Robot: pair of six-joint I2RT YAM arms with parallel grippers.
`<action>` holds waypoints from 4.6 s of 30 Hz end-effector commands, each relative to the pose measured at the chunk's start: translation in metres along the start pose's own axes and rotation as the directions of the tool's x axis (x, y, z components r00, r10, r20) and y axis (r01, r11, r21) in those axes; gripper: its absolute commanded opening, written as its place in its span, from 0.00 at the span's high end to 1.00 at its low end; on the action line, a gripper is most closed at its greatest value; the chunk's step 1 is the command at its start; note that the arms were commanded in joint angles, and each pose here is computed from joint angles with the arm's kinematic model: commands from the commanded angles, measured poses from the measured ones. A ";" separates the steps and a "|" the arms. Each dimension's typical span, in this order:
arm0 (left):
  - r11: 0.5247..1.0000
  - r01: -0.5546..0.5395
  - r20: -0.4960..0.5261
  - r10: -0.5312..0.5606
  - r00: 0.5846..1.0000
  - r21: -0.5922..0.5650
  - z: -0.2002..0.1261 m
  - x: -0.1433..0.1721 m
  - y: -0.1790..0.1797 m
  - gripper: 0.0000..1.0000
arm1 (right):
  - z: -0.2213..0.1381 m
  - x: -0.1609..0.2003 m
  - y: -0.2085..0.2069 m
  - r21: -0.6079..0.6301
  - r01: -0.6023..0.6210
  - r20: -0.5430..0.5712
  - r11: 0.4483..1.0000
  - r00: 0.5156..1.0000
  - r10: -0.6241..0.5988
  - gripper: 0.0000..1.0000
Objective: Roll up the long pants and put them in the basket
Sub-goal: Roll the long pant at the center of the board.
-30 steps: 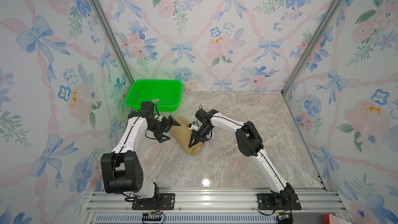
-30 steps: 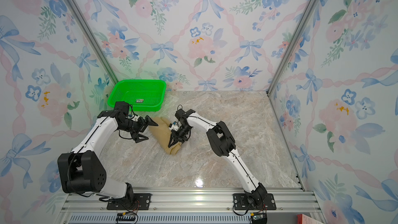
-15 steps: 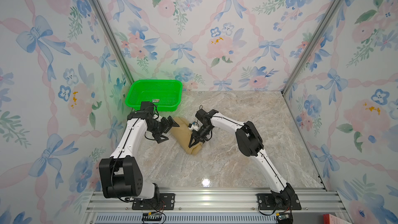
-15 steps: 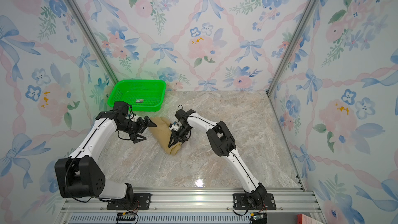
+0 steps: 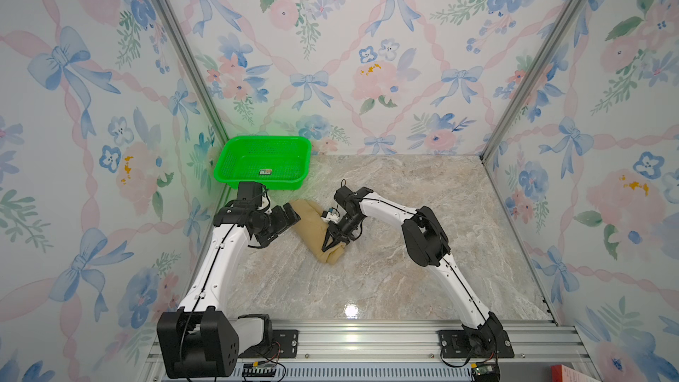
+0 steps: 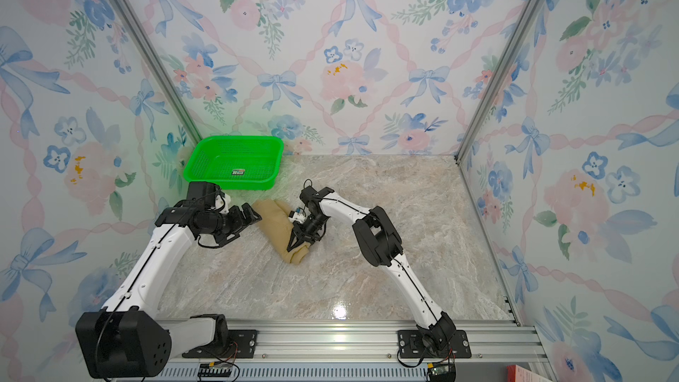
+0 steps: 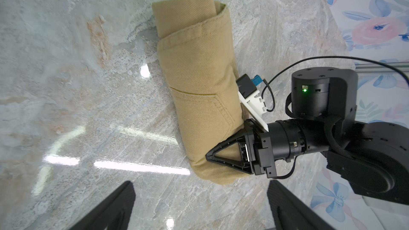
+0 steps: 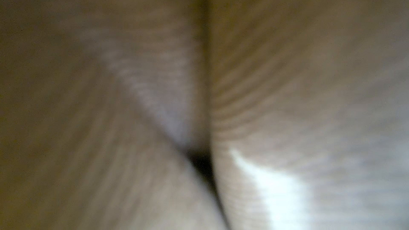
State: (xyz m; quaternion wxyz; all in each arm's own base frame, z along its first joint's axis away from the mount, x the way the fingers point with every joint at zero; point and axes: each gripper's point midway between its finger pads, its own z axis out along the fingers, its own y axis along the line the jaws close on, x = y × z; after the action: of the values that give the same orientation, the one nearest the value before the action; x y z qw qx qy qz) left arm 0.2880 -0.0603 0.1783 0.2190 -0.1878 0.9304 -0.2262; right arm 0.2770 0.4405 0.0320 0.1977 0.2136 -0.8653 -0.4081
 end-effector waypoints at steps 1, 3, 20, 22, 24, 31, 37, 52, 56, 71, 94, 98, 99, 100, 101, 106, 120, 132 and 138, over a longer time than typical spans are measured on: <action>0.997 -0.065 0.169 0.057 0.984 0.038 -0.018 -0.021 -0.011 0.12 | 0.028 -0.001 -0.090 0.233 -0.116 0.003 0.966 0.993 0.118 1.00; 0.979 -0.149 0.159 0.127 0.979 0.136 -0.021 -0.018 -0.031 1.00 | 0.029 0.001 -0.093 0.239 -0.122 -0.004 0.963 0.992 0.127 1.00; 0.970 -0.044 0.242 -0.015 0.970 0.238 -0.051 -0.047 -0.062 0.95 | 0.028 0.000 -0.099 0.265 -0.146 0.014 0.953 0.989 0.147 1.00; 0.979 -0.054 0.247 0.004 0.969 0.198 -0.054 -0.040 -0.054 0.15 | 0.030 0.000 -0.099 0.266 -0.149 0.014 0.952 0.988 0.151 1.00; 0.971 -0.074 0.208 0.026 0.978 0.226 -0.044 -0.031 -0.054 0.01 | 0.030 -0.001 -0.099 0.268 -0.150 0.016 0.952 0.988 0.151 1.00; 0.985 -0.133 0.129 0.118 0.985 0.113 -0.032 -0.025 -0.038 0.99 | 0.028 0.000 -0.102 0.281 -0.155 0.013 0.947 0.987 0.157 1.00; 0.976 -0.206 0.104 0.198 0.975 0.073 -0.041 -0.021 -0.037 1.00 | 0.027 -0.002 -0.101 0.282 -0.154 0.023 0.947 0.988 0.154 1.00; 0.994 -0.098 0.048 0.100 0.994 -0.048 -0.022 -0.023 -0.012 0.70 | 0.029 0.001 -0.106 0.304 -0.153 -0.017 0.940 0.986 0.166 1.00; 0.992 -0.109 -0.075 0.105 0.992 -0.057 -0.005 -0.014 -0.008 0.73 | 0.017 -0.015 -0.108 0.256 -0.210 0.139 0.944 0.974 0.179 1.00; 0.999 -0.043 -0.160 0.038 0.986 -0.029 0.028 -0.015 -0.009 0.76 | -0.029 -0.012 -0.057 0.297 -0.043 0.301 0.954 0.952 -0.051 1.00; 0.940 0.055 -0.219 0.022 0.976 0.337 0.013 -0.040 -0.094 1.00 | 0.052 0.031 -0.095 0.247 -0.065 -0.124 0.967 0.987 0.098 1.00; 0.938 0.087 -0.189 -0.023 0.982 0.336 -0.003 -0.043 -0.099 0.07 | 0.057 0.038 -0.090 0.234 -0.037 -0.140 0.972 0.987 0.072 1.00; 0.939 0.075 -0.179 -0.015 0.984 0.335 -0.007 -0.043 -0.100 0.01 | 0.058 0.040 -0.088 0.234 -0.028 -0.148 0.972 0.987 0.064 1.00; 0.942 0.059 -0.169 -0.003 0.986 0.331 -0.010 -0.043 -0.100 0.02 | 0.059 0.041 -0.088 0.237 -0.023 -0.152 0.971 0.987 0.060 1.00; 0.929 0.038 -0.174 0.029 0.984 0.369 -0.014 -0.041 -0.106 0.51 | 0.061 0.043 -0.089 0.239 -0.022 -0.157 0.971 0.986 0.061 1.00; 0.950 0.000 -0.148 0.049 0.988 0.312 -0.026 -0.045 -0.103 1.00 | 0.062 0.045 -0.093 0.241 -0.022 -0.163 0.970 0.985 0.063 1.00; 0.999 0.001 -0.256 0.011 0.967 0.048 -0.002 -0.032 -0.053 0.46 | 0.060 0.045 -0.097 0.272 -0.024 -0.154 0.962 0.986 0.068 1.00; 0.982 0.066 -0.260 -0.019 0.965 0.174 -0.003 -0.034 -0.079 0.01 | 0.057 0.037 -0.098 0.270 -0.033 -0.134 0.962 0.988 0.071 1.00; 0.970 0.102 -0.288 -0.036 0.957 0.219 -0.003 -0.034 -0.092 1.00 | 0.055 0.038 -0.096 0.273 -0.029 -0.131 0.962 0.989 0.067 1.00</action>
State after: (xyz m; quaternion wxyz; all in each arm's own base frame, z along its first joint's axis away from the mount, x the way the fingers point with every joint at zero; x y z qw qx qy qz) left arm 0.3369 -0.1127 0.2341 0.1086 -0.1558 0.9181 -0.3479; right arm 0.2978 0.4456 0.0299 0.1226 0.2716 -0.8526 -0.4293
